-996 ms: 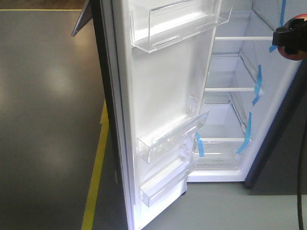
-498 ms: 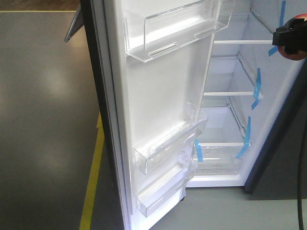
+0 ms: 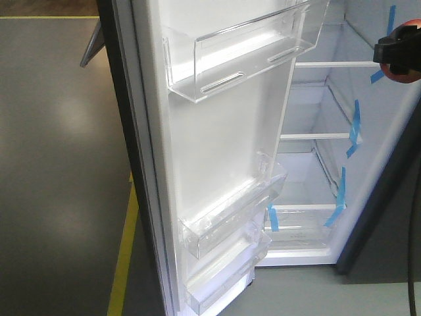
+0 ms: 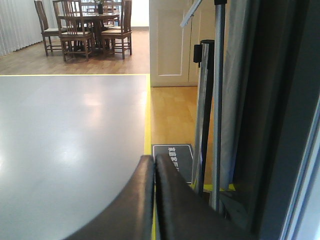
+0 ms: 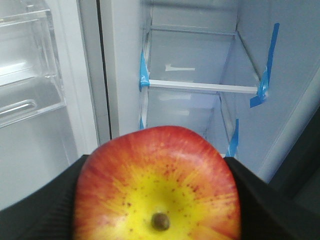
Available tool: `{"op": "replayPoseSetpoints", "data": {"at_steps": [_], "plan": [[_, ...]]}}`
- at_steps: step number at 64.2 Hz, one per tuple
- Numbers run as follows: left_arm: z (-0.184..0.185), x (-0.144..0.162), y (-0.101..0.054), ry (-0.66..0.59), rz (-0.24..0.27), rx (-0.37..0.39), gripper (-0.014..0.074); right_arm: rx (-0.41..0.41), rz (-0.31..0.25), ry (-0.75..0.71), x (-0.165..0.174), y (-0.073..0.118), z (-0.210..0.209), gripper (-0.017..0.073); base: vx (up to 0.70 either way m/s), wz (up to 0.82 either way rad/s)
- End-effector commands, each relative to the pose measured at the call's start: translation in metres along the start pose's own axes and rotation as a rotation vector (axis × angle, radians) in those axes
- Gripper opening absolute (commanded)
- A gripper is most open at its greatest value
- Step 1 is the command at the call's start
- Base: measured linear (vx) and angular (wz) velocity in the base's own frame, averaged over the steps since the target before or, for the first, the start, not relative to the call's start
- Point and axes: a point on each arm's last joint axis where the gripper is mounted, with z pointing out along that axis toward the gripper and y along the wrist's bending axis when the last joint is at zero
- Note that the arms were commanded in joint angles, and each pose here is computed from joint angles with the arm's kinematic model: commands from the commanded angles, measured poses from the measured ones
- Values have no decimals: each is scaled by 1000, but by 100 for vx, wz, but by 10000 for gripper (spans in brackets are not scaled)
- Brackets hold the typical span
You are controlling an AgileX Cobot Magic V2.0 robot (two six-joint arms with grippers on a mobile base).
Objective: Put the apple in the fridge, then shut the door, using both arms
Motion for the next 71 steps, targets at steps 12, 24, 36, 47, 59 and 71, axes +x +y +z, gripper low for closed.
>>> {"op": "replayPoseSetpoints", "data": {"at_steps": [12, 24, 36, 47, 59, 71], "plan": [[1, 3, -2, -54, -1, 25, -6, 13, -7, -146, -22, -2, -17, 71, 8, -2], [1, 3, -2, -54, -1, 25, -6, 13, -7, -146, -22, -2, -17, 71, 7, -2], [1, 3, -2, -54, -1, 25, -6, 13, -7, -146, -22, -2, -17, 71, 6, -1], [1, 3, -2, -54, -1, 25, -6, 13, -7, -146, -22, -2, -17, 71, 5, -1], [1, 3, -2, -54, -1, 25, -6, 13, -7, -146, -22, -2, -17, 71, 3, -1], [1, 3, -2, -54, -1, 25, -6, 13, -7, -146, -22, -2, -17, 71, 2, 0]]}}
